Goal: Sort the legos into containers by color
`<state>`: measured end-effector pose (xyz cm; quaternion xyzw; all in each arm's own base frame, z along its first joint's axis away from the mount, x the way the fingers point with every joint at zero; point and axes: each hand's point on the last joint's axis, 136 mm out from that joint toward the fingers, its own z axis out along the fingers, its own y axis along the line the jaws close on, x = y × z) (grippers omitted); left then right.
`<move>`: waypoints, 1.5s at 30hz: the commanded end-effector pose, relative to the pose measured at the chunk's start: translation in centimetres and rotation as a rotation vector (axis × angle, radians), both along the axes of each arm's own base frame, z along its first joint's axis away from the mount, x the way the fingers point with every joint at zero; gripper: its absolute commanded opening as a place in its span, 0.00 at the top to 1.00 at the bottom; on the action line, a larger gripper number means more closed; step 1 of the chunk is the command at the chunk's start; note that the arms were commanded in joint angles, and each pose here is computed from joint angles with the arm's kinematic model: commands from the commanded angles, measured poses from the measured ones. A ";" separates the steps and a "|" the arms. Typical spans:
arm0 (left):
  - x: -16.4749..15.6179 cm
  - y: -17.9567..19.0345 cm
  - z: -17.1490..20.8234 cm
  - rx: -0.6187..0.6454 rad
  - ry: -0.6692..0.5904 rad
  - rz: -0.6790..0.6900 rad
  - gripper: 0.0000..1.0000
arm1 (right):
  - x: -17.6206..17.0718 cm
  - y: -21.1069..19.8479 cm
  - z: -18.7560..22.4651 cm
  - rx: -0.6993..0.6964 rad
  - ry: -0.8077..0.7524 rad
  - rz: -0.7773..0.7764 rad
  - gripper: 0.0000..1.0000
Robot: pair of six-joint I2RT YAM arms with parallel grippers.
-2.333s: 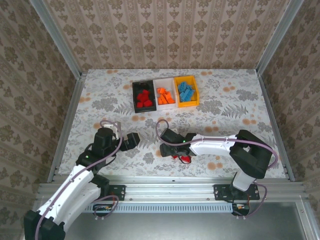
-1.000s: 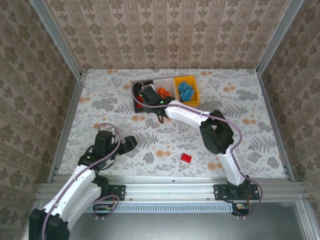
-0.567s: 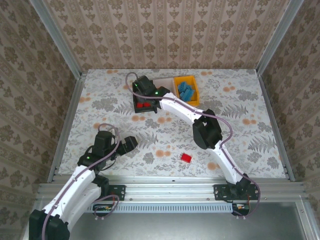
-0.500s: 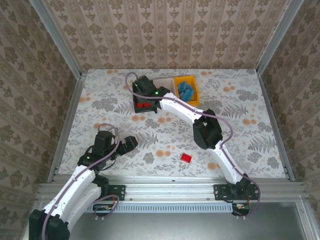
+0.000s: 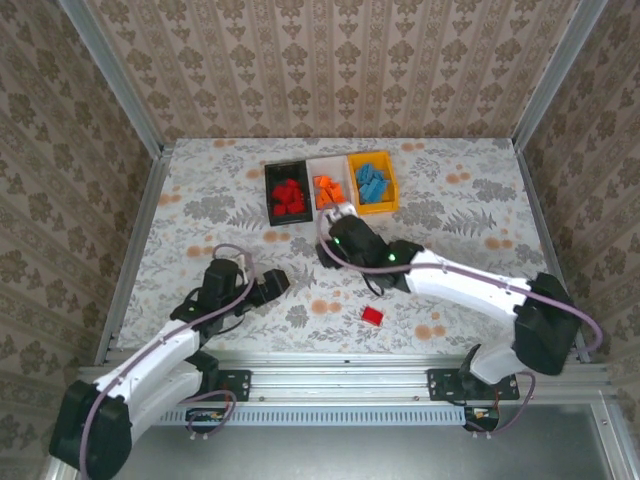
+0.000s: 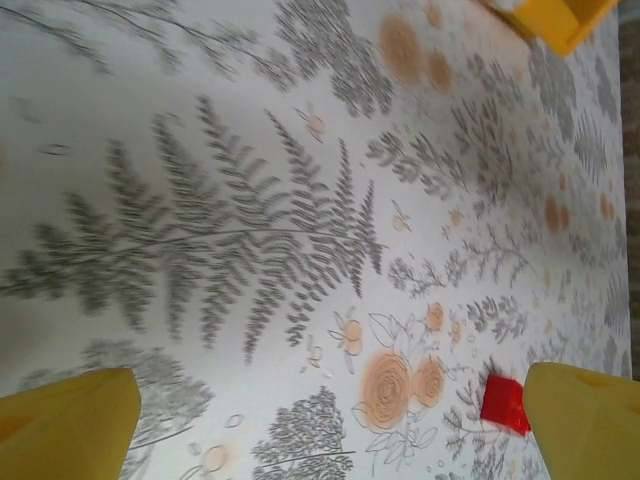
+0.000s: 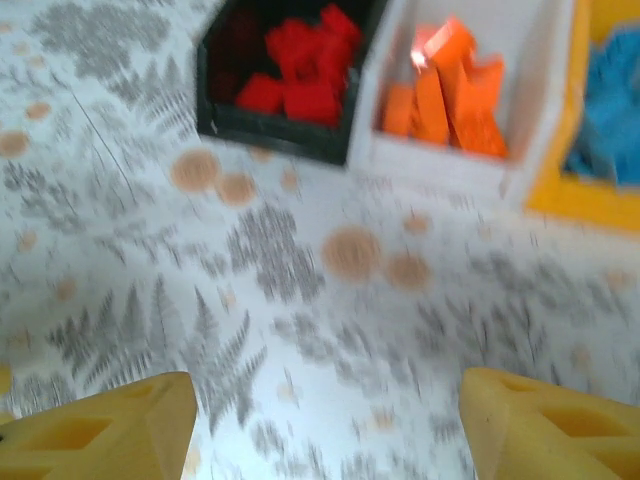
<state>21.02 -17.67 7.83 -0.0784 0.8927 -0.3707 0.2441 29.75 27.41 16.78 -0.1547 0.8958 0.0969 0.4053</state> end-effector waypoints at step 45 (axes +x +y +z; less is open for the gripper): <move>1.7 -2.9 0.1 0.079 -0.019 -0.042 0.00 | -6.3 -7.6 -14.8 -0.243 0.347 -0.183 0.61</move>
